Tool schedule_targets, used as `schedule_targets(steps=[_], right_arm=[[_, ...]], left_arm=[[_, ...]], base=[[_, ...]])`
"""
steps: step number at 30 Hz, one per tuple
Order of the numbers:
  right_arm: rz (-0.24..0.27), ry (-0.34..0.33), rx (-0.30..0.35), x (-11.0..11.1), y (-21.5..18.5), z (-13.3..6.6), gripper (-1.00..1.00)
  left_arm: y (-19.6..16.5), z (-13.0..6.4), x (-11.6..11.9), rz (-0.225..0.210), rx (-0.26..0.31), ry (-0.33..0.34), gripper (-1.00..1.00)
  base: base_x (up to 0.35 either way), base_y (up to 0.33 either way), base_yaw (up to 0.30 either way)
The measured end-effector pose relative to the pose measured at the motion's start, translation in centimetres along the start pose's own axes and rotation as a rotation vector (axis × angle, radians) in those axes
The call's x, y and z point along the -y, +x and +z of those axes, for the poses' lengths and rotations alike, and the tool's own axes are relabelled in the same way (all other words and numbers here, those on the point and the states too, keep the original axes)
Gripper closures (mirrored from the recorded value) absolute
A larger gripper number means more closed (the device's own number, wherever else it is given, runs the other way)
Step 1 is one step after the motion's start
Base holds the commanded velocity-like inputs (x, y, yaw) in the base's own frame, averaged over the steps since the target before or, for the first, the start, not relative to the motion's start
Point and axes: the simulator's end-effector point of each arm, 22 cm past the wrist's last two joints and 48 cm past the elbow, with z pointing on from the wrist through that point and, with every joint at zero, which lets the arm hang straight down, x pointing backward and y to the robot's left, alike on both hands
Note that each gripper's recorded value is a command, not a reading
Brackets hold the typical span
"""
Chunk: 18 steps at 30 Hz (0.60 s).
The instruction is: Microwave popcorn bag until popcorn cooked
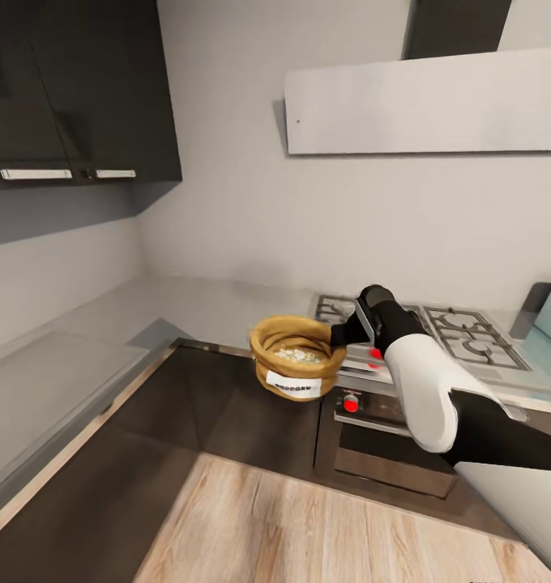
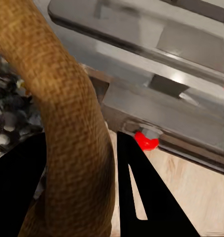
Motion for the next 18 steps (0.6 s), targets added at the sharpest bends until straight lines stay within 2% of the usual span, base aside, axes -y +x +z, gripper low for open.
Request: schedule_targets(steps=[3,11,18], right_arm=[[0.007,0.01,-0.007,0.9,0.5,0.1,1.0],[0.013,0.002,-0.046,0.7,3.2,1.4,1.0],[0.022,0.003,-0.051,1.2,3.9,1.4,1.0]], left_arm=[[-0.1,0.0,0.1,0.0,0.004,0.002,-1.0],[-0.5,0.0,0.2,-0.002,0.014,0.006,-1.0],[-0.9,0.0,0.4,-0.003,0.023,0.009,-1.0]], base=[[0.0,0.0,-0.133],[0.0,0.0,-0.156],[0.0,0.0,-0.17]])
